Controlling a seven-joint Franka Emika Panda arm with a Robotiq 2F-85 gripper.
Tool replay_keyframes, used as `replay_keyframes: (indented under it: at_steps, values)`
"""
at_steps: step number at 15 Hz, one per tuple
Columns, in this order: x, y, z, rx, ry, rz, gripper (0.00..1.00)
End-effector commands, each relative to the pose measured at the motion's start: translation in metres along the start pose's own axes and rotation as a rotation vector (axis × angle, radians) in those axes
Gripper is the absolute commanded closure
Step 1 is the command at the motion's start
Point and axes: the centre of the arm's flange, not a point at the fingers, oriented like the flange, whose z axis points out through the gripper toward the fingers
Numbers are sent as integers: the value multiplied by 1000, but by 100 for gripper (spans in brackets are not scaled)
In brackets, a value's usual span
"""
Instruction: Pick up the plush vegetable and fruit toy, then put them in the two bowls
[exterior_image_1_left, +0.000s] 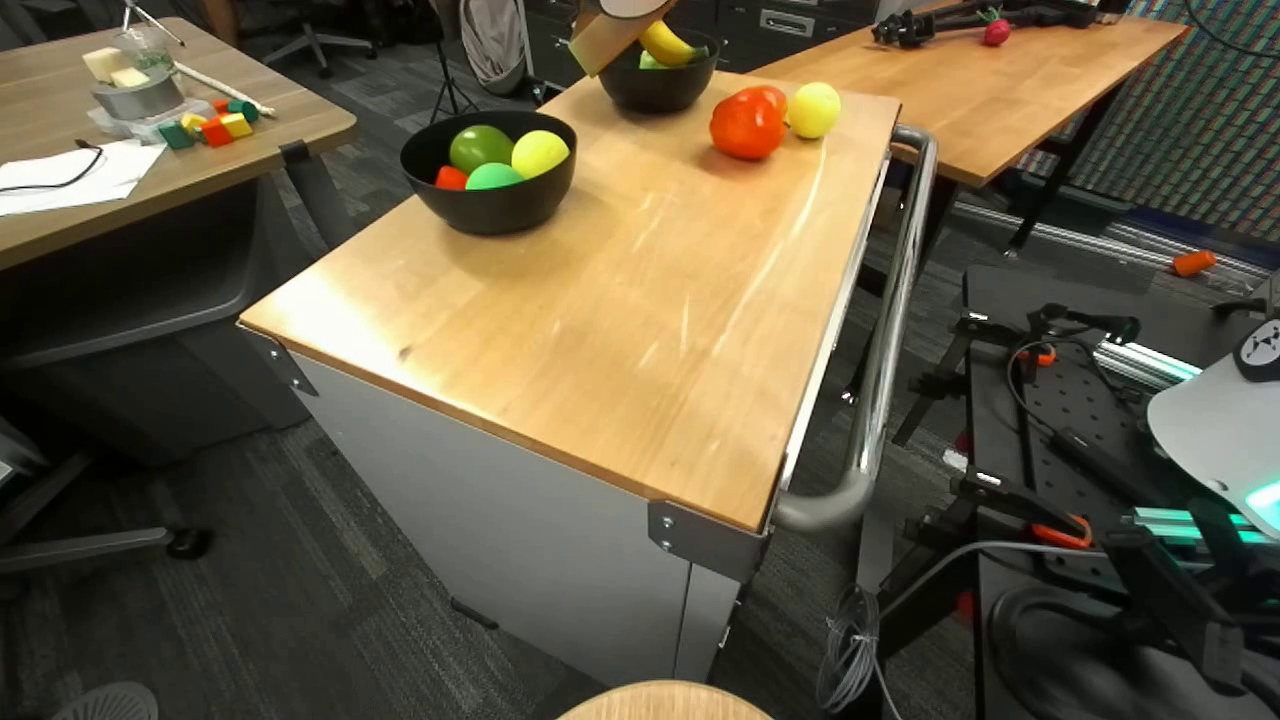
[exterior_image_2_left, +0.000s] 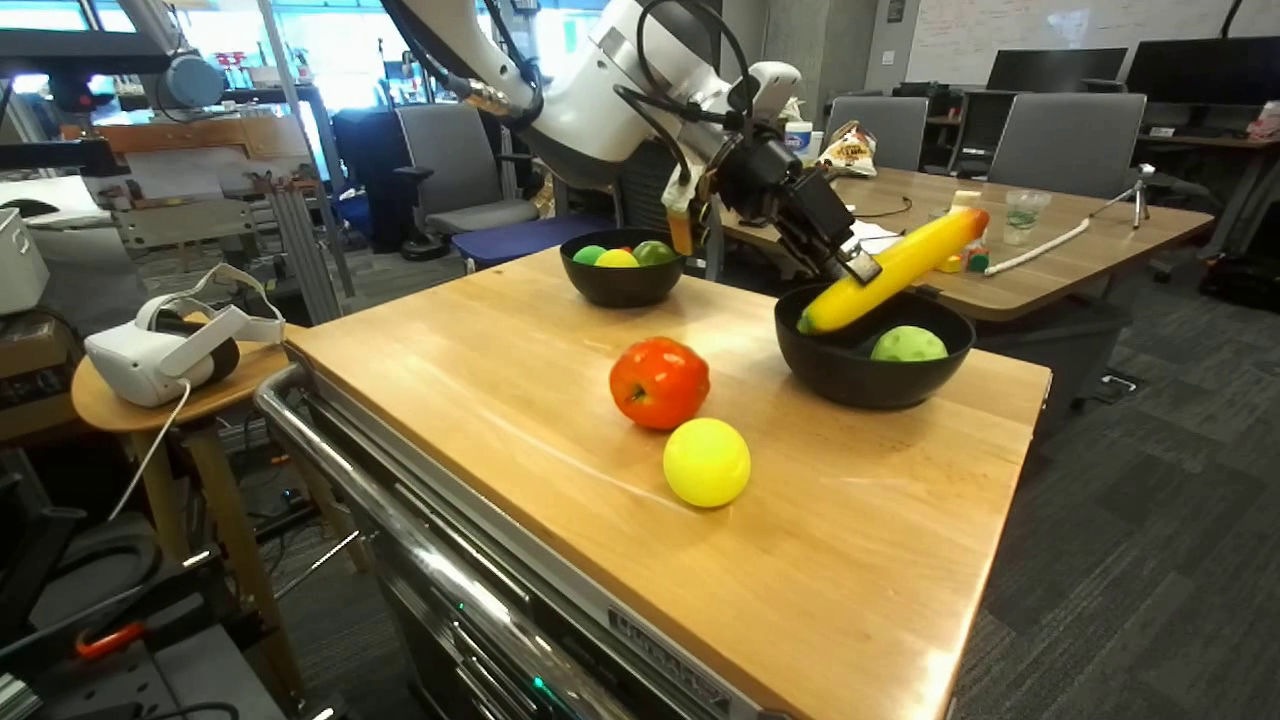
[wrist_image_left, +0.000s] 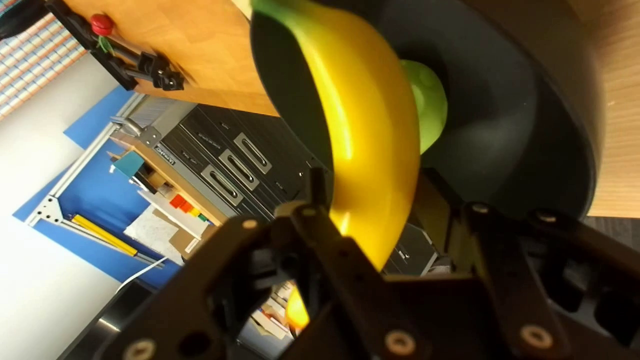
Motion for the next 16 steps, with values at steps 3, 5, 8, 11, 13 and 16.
replay_keyframes:
  at_steps: [3,5,8,11,13,16]
  values:
    - [9,-9,-14,-9,7,-22,4]
    - [7,-2,-28,19,10,-35,0]
    - [3,21,-75,192,8,-135,0]
    - [-1,56,-135,360,38,-110,0]
    - [-13,79,-171,470,57,-71,0]
    - [0,58,-183,483,82,-64,0]
